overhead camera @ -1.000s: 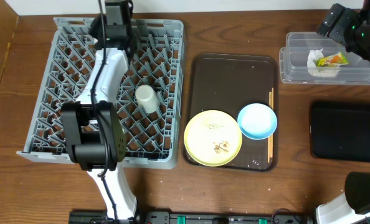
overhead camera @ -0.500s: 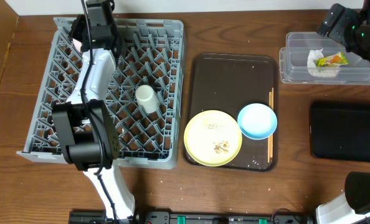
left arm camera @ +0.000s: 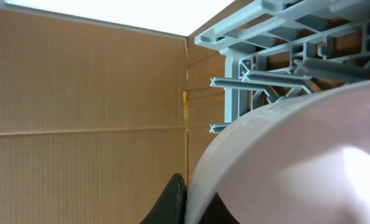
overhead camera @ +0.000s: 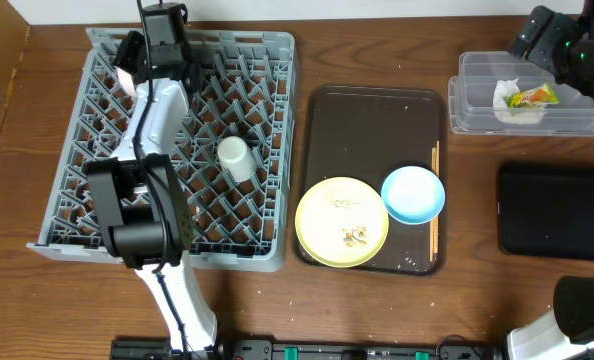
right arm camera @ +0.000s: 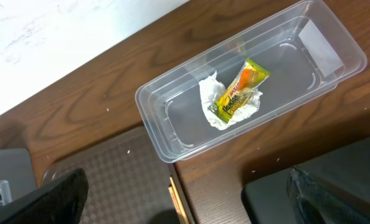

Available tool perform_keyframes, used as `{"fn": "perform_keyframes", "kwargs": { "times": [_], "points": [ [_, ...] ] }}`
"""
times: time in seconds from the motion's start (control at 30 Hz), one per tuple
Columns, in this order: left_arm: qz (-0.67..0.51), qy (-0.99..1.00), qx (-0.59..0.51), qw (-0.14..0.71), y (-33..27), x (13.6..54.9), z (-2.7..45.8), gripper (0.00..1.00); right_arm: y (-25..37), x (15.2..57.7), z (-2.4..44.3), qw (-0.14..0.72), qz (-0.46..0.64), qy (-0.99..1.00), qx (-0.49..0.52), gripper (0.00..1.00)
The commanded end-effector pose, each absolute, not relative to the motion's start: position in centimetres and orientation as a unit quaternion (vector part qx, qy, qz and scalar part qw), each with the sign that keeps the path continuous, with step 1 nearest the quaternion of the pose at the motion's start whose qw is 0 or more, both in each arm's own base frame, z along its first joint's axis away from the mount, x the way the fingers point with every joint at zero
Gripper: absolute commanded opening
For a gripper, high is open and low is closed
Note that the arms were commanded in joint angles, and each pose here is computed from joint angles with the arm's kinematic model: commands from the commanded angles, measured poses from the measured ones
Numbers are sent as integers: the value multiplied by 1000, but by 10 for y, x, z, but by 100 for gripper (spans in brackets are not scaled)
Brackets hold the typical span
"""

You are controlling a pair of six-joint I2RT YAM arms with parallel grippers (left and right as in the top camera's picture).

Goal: Sort waste into correct bins and load items into the dishwasher
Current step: 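Lower the pink bowl into the rack with the left gripper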

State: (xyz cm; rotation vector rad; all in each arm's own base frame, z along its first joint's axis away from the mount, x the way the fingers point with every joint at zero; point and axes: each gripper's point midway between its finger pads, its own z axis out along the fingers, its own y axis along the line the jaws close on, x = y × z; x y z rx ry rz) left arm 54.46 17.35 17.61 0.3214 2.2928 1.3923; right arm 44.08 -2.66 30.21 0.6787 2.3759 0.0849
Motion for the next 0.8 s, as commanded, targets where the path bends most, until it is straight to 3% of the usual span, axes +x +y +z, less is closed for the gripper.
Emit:
{"fn": "perform_keyframes", "kwargs": {
  "times": [0.0, 0.1, 0.17, 0.27, 0.33, 0.53, 0.77],
  "points": [
    [486, 833, 150, 217, 149, 554, 156, 8, -28, 440, 304, 331, 31, 906, 261, 99],
    [482, 833, 163, 220, 135, 556, 154, 9, -28, 440, 304, 331, 31, 906, 261, 99],
    [479, 833, 167, 221, 128, 557, 153, 15, -28, 440, 304, 331, 31, 906, 261, 99],
    [475, 835, 166, 222, 124, 556, 152, 33, -28, 440, 304, 331, 31, 906, 261, 99],
    [474, 836, 168, 218, 124, 555, 150, 36, -28, 440, 304, 331, 31, 906, 261, 99],
    [474, 837, 170, 215, 124, 554, 150, 36, -28, 440, 304, 331, 31, 906, 261, 99],
    [478, 836, 167, 214, 125, 553, 151, 26, -28, 440, 304, 331, 31, 906, 261, 99]
  ]
}}
